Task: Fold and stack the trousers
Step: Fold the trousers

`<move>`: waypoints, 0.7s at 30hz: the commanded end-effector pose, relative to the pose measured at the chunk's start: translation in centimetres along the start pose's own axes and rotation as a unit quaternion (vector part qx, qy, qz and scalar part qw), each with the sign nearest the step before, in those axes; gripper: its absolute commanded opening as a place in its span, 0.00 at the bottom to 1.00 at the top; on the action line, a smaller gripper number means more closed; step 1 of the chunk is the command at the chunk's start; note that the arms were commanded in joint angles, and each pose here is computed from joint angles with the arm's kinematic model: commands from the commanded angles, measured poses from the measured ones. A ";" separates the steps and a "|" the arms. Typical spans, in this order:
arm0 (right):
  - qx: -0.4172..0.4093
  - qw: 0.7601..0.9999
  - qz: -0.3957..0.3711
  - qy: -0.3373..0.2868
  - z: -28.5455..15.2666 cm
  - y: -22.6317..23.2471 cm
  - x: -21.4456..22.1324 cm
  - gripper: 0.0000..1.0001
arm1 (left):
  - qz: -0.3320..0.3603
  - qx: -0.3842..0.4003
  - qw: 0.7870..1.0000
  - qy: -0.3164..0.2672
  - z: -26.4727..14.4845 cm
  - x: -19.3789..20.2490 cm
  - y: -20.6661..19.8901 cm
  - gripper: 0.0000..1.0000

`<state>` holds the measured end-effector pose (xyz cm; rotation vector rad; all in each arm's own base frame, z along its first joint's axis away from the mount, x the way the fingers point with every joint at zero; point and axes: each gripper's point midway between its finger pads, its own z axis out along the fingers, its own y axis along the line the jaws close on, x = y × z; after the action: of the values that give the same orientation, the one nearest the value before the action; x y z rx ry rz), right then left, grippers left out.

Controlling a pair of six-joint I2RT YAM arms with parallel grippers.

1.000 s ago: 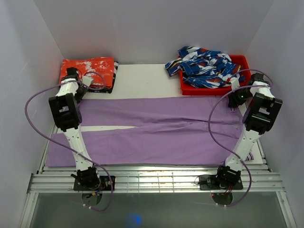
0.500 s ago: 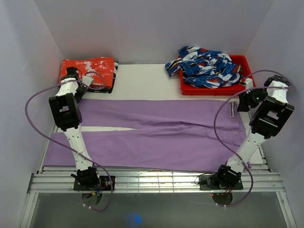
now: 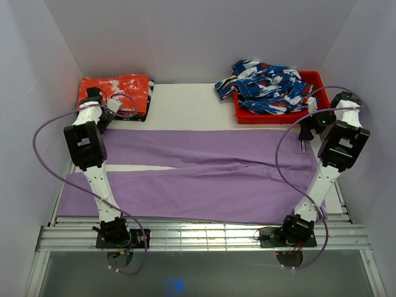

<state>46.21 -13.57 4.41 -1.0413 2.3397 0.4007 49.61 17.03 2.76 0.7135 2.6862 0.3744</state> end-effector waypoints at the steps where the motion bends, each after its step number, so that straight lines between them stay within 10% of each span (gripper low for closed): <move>1: 0.001 0.999 -0.042 -0.012 1.2 -0.5 -1.0 0.92 | 0.006 0.007 1.000 -0.002 0.0 0.0 0.1 0.00; 8: -0.068 0.994 -0.084 0.032 2.7 2.8 1.2 0.77 | 0.014 0.001 1.000 0.002 0.0 0.0 0.4 0.00; 14: -0.091 0.988 -0.117 0.048 0.9 4.3 0.9 0.29 | 0.004 0.008 1.000 -0.012 -0.5 -0.7 0.4 0.00; 15: -0.085 0.987 -0.125 0.048 0.5 4.2 0.7 0.09 | 0.001 0.011 1.000 -0.017 -0.7 -0.8 0.4 0.00; 21: 0.044 0.985 -0.167 0.015 -4.5 0.6 -4.0 0.08 | -0.047 -0.012 0.996 -0.079 -2.7 -3.4 3.2 0.00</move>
<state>43.97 -11.49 4.60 -1.4014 2.2398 0.3803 50.31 16.91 3.34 0.6907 2.6666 0.3296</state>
